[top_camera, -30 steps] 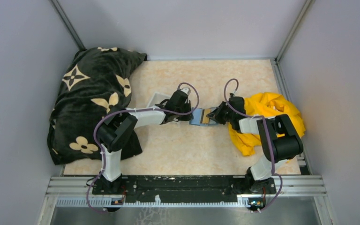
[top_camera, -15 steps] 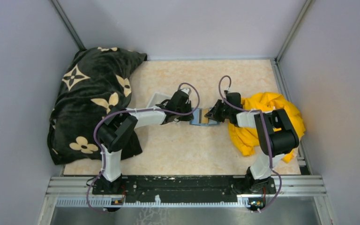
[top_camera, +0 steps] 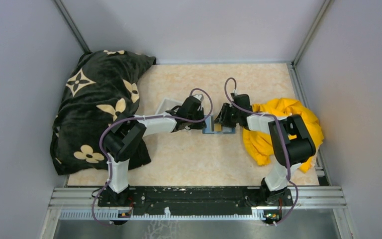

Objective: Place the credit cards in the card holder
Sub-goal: Insert the credit card into the card holder.

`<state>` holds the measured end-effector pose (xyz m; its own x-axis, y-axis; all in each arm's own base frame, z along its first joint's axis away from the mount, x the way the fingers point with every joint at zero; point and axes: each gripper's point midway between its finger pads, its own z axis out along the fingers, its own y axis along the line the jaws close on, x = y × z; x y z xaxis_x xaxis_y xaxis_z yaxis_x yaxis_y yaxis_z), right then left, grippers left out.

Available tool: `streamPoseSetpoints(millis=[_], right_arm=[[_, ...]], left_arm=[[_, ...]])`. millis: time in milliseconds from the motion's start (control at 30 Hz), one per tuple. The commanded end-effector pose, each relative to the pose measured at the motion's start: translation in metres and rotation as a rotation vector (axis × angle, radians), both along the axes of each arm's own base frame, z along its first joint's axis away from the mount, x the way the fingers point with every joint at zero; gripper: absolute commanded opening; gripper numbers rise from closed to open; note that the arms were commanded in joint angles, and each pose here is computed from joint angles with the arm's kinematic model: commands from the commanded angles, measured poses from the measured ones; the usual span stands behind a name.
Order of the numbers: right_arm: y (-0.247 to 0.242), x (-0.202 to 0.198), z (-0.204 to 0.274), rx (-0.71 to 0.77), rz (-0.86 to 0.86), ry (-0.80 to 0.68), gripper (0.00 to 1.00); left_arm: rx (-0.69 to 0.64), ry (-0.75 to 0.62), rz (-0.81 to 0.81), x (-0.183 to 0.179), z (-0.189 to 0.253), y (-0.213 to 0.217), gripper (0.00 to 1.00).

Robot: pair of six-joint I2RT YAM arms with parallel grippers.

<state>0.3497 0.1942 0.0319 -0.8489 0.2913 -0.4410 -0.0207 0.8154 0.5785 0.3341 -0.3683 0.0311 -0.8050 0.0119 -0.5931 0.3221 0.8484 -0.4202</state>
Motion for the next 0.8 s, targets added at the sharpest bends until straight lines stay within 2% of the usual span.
streamPoseSetpoints(millis=[0, 567, 767], right_arm=[[0.004, -0.01, -0.011, -0.091, 0.047, 0.039, 0.39], [0.029, -0.021, -0.009, -0.145, 0.131, 0.027, 0.41], [0.024, -0.019, 0.002, -0.177, 0.142, -0.019, 0.44]], left_arm=[[-0.032, 0.054, -0.043, -0.014, -0.003, -0.014, 0.19], [-0.117, 0.036, -0.029, -0.012, 0.015, -0.021, 0.18], [-0.128, -0.006, 0.037, -0.005, 0.027, -0.009, 0.24]])
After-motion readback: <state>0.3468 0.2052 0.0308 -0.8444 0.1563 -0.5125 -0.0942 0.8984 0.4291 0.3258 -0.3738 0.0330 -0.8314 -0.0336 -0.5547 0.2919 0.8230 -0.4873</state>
